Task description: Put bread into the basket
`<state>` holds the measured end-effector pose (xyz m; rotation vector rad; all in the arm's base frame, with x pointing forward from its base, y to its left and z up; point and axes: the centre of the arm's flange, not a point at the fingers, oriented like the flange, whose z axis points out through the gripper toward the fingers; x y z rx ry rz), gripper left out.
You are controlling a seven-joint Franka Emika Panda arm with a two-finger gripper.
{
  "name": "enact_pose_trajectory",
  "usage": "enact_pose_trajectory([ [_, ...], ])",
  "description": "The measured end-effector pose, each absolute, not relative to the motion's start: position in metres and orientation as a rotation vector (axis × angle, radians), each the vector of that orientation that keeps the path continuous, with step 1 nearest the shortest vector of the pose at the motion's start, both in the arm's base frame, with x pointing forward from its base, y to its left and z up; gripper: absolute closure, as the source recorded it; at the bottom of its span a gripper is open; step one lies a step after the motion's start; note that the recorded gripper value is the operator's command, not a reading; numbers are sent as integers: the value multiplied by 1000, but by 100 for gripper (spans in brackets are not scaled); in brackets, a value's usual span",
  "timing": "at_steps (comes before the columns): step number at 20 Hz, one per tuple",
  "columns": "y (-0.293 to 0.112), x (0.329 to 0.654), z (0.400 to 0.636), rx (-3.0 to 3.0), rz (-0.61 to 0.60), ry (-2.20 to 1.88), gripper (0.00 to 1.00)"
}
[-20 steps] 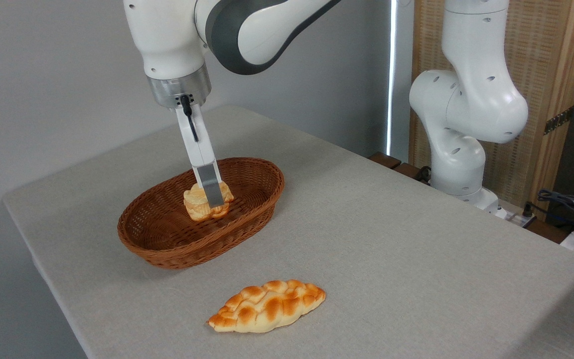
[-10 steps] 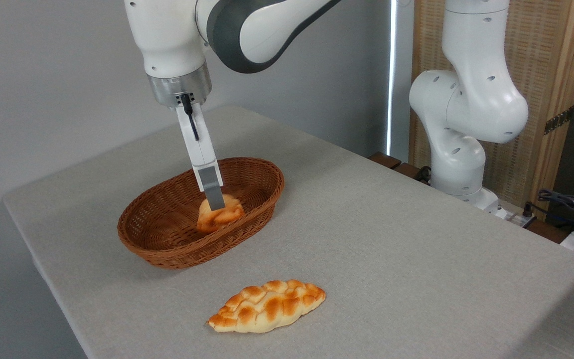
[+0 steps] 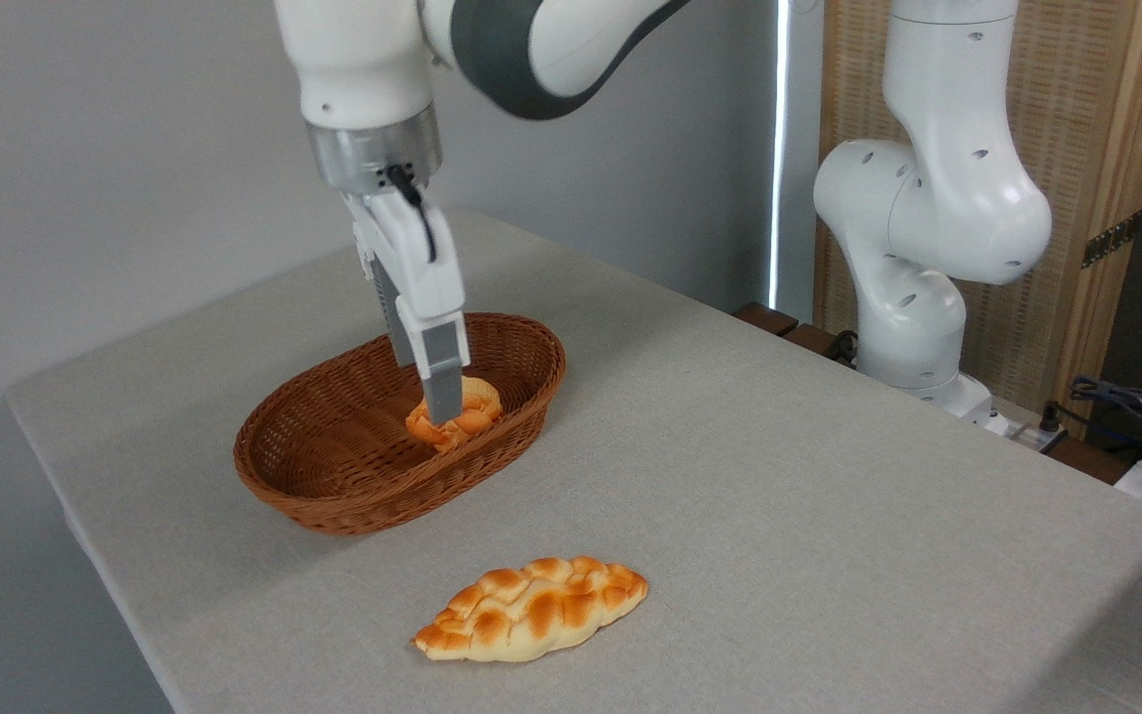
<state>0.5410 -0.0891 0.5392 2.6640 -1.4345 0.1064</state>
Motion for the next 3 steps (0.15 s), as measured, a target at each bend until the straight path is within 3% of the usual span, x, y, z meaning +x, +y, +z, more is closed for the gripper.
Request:
enact_pose_trajectory([
  [3, -51, 547, 564, 2759, 179, -1269, 0],
])
